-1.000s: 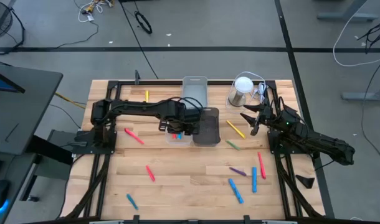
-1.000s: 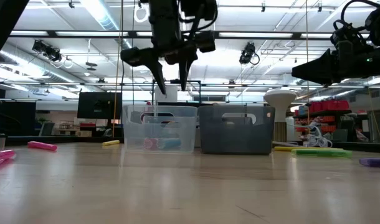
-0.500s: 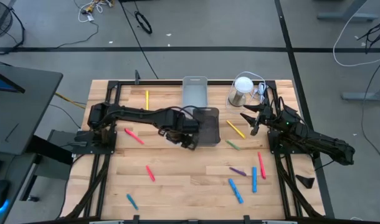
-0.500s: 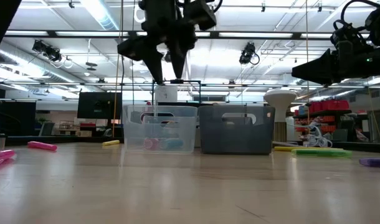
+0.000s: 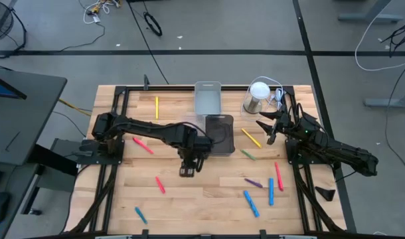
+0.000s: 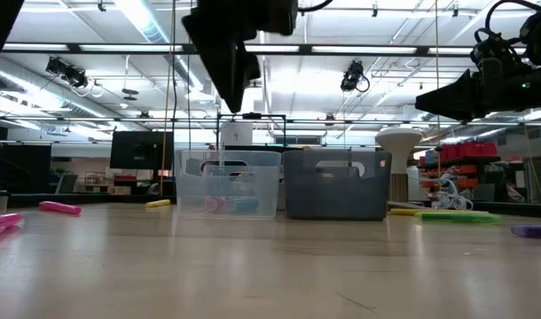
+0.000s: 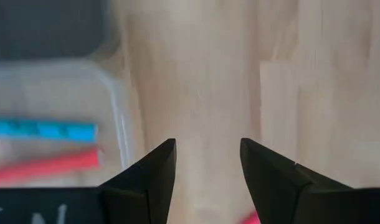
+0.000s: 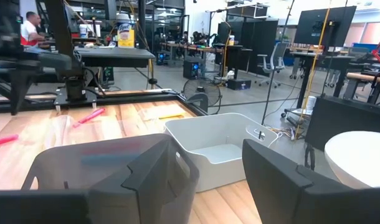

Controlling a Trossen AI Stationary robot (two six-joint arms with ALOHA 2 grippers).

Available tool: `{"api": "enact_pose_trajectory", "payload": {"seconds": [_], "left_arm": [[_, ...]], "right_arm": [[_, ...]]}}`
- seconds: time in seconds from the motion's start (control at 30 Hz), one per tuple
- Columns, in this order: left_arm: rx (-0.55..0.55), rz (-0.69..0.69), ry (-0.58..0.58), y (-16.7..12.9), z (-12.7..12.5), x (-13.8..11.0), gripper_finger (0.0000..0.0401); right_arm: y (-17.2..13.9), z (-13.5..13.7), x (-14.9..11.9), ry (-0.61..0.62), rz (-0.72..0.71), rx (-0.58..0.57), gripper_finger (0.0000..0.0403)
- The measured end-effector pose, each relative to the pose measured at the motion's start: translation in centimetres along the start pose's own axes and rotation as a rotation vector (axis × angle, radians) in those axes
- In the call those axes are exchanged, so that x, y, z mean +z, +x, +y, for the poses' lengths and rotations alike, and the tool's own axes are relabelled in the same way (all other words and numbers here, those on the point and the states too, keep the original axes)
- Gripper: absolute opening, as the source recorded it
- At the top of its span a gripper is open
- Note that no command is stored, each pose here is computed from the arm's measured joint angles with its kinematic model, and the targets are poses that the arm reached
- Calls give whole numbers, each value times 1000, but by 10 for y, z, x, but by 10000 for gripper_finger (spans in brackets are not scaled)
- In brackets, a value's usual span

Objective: Pick & Place Markers
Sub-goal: Put the pink pen into the gray bin

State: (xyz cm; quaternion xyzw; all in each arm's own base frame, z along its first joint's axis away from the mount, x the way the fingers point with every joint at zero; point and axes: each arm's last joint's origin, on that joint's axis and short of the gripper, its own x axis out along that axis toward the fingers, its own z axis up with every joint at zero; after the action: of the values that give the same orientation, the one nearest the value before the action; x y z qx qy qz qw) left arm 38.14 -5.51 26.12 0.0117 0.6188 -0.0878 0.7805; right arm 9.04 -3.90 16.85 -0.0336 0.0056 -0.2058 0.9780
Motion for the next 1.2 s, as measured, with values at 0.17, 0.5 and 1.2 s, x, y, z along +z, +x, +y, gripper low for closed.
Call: {"api": "enact_pose_trajectory", "payload": {"seconds": [0.17,0.5,1.2], "left_arm": [[4,17,427,-2,-14,-3,186],[41,101,790,-4,-44,-13,186],[9,62,781,4,-89,-127,186]], "right_arm": [[0,0,0,0,0,0,208],[0,0,0,0,0,0,208],[0,0,0,0,-1,0,208]]}}
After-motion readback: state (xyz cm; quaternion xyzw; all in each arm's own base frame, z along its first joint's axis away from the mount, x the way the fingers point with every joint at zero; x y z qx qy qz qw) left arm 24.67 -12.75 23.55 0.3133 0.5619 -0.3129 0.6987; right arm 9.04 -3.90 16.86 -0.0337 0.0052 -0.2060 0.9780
